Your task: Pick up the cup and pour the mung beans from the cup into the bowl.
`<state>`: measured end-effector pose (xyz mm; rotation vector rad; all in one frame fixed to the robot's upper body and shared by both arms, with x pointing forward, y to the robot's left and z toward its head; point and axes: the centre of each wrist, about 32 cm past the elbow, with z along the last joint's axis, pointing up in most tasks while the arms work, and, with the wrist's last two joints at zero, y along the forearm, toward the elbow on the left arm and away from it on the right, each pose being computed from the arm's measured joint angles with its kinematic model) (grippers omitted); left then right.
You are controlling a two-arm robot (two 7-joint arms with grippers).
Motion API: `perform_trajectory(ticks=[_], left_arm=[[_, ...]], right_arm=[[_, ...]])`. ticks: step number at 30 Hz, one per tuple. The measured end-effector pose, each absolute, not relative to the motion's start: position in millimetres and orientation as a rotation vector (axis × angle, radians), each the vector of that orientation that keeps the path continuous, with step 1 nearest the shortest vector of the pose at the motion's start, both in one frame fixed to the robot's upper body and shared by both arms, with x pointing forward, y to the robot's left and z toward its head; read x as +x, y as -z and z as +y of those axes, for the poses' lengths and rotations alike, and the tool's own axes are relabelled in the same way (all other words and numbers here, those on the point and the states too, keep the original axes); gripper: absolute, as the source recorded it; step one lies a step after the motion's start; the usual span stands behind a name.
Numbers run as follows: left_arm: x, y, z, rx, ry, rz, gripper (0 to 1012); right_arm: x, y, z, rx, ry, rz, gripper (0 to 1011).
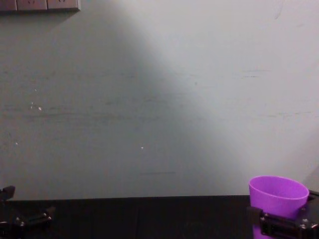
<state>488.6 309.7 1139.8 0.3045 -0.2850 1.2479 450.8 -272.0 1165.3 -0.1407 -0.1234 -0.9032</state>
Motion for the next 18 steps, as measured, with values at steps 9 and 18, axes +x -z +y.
perform_trajectory(ticks=[9,18], left_arm=[[488.6,-1139.8,309.7,0.304,-1.248,-0.285,1000],[488.6,-1139.8,309.7,0.304,-1.248,-0.285,1000]], right_arm=[[450.9,-1165.3,-272.0,-0.141,0.903,-0.123,734],[450.9,-1165.3,-272.0,-0.141,0.903,-0.123,734]])
